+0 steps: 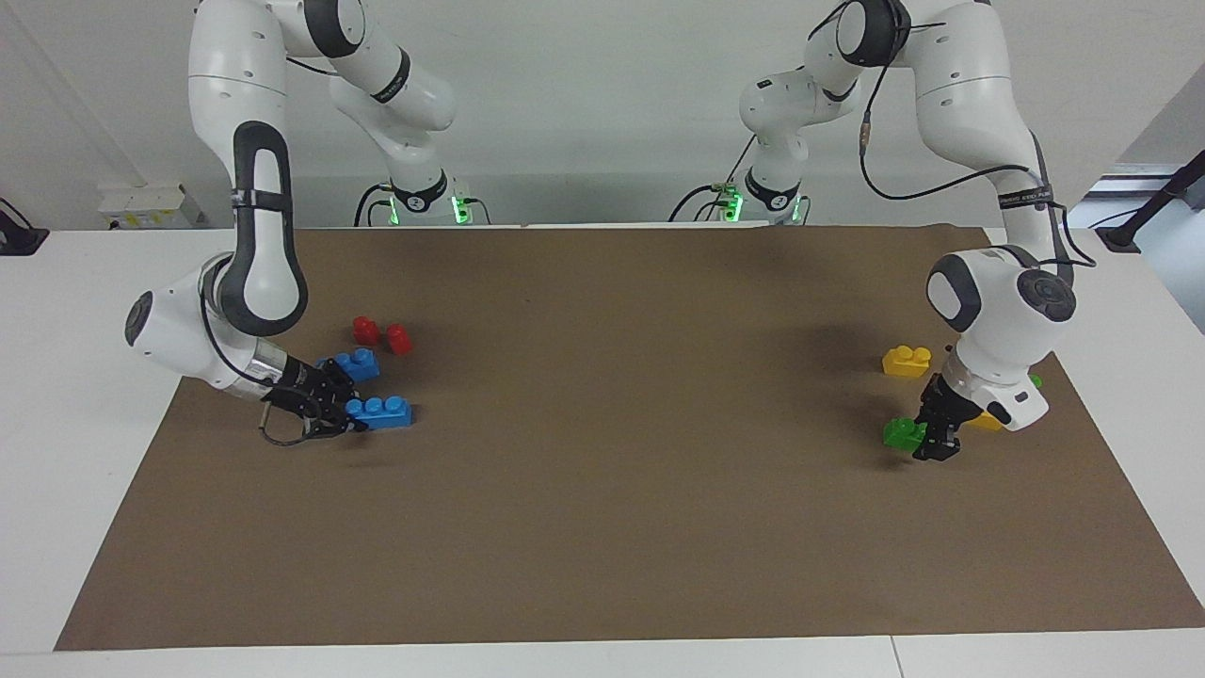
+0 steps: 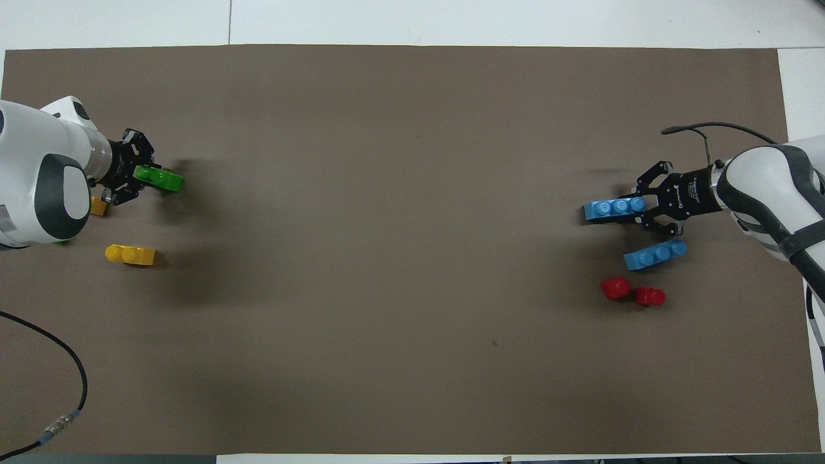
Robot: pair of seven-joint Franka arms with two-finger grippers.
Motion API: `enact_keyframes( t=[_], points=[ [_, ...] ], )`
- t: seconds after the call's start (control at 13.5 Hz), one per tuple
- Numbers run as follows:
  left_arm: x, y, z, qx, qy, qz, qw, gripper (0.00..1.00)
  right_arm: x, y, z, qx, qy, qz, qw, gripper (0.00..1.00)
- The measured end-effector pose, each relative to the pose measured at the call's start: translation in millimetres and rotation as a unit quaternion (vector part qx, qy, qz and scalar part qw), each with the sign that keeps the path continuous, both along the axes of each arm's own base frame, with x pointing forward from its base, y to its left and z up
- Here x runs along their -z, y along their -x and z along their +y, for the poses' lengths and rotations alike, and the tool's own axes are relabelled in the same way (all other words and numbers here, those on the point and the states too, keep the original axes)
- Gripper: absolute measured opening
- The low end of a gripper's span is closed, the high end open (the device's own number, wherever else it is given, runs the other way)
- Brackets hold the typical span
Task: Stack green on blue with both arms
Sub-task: 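Carry the blue brick to center with the right gripper while the left gripper lifts green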
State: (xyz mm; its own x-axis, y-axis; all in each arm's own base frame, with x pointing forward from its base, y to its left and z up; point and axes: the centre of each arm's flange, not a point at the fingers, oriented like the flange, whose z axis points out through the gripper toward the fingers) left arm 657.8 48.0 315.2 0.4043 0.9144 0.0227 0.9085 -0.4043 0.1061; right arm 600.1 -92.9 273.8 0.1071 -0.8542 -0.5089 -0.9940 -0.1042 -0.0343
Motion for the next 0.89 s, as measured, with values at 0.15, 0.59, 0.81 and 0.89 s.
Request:
enact_keyframes(
  t=[0.15,0.59,0.81,0.89],
  points=[
    [-0.1,-0.1,0.0,-0.001,-0.001,0.000,1.000,0.33,-24.1,-17.0,21.7,-0.014,-0.002,-0.017,1.000,0.35],
    [-14.9,-1.7,-10.3,0.008,-0.005,0.012,1.000,0.33,-141.2,-56.9,218.5,-0.039,-0.005,-0.060,0.997,0.35],
    [-56.0,4.8,-43.9,-0.007,-0.007,0.025,1.000,0.33,-154.0,-37.9,322.4,0.001,-0.008,-0.051,0.999,0.35],
    [-72.0,10.0,-60.3,-0.019,-0.008,0.030,0.999,0.33,-154.3,-29.2,347.0,0.008,-0.009,-0.041,0.999,0.35]
  ],
)
